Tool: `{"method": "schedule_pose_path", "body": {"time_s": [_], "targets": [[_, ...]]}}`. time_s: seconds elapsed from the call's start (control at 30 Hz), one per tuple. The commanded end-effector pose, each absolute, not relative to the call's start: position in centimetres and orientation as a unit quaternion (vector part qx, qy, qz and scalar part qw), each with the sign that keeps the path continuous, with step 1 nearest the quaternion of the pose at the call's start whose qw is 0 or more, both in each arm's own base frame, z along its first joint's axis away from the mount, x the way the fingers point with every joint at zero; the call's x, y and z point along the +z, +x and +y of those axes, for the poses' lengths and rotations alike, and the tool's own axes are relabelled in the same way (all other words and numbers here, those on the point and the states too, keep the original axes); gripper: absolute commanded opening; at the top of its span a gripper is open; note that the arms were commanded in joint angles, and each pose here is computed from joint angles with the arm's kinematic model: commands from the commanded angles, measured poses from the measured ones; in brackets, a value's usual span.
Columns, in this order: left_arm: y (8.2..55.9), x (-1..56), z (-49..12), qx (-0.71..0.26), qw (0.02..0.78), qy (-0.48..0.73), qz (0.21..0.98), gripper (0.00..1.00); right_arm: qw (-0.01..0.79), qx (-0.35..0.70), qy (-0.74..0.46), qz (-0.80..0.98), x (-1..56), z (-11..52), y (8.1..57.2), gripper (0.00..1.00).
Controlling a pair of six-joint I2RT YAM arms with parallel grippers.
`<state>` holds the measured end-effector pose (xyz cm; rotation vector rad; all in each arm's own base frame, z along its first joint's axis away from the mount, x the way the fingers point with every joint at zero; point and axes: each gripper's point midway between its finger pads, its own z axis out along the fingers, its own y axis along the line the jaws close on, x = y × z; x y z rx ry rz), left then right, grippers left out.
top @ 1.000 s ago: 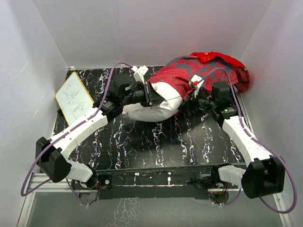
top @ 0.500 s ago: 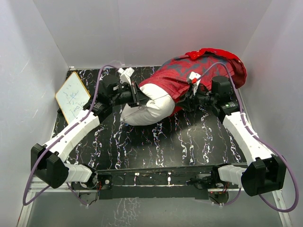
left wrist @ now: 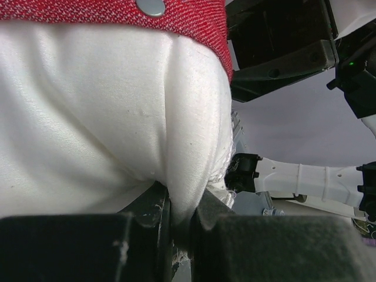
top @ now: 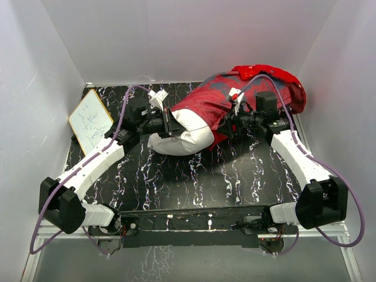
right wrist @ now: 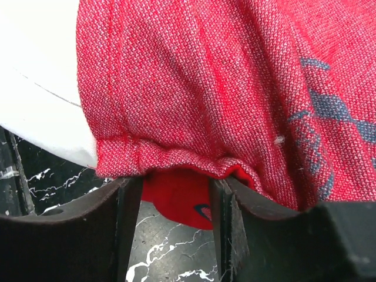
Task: Put the pillow into the pillowcase
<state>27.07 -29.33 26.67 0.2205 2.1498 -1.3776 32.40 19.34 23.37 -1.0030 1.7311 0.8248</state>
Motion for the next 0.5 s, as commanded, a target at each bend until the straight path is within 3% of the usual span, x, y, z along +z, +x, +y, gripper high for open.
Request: {"method": "schedule_pose_path", "body": {"time_s": [0.0, 0.03, 0.27, 0.37, 0.47], "targets": [[26.6, 30.1, -29.2, -0.545, 0.322, 0.109, 0.766, 0.0, 0.489, 0.32, -0.421, 0.694, 24.7, 19.8, 32.9, 0.52], [26.6, 30.1, -29.3, -0.546, 0.321, 0.109, 0.766, 0.0, 0.485, 0.321, -0.421, 0.696, 24.4, 19.9, 32.8, 0.5], [26.8, 29.8, -29.0, -0.542, 0.322, 0.108, 0.769, 0.0, 0.463, 0.357, -0.454, 0.672, 25.1, 21.2, 31.2, 0.14], [27.5, 28.8, -28.3, -0.511, 0.331, 0.109, 0.786, 0.0, 0.488, 0.368, -0.478, 0.63, 29.0, 21.9, 30.5, 0.09], [28.5, 26.8, -27.3, -0.451, 0.337, 0.122, 0.817, 0.0, 0.545, 0.373, -0.495, 0.565, 36.9, 22.7, 30.3, 0.08]]}}
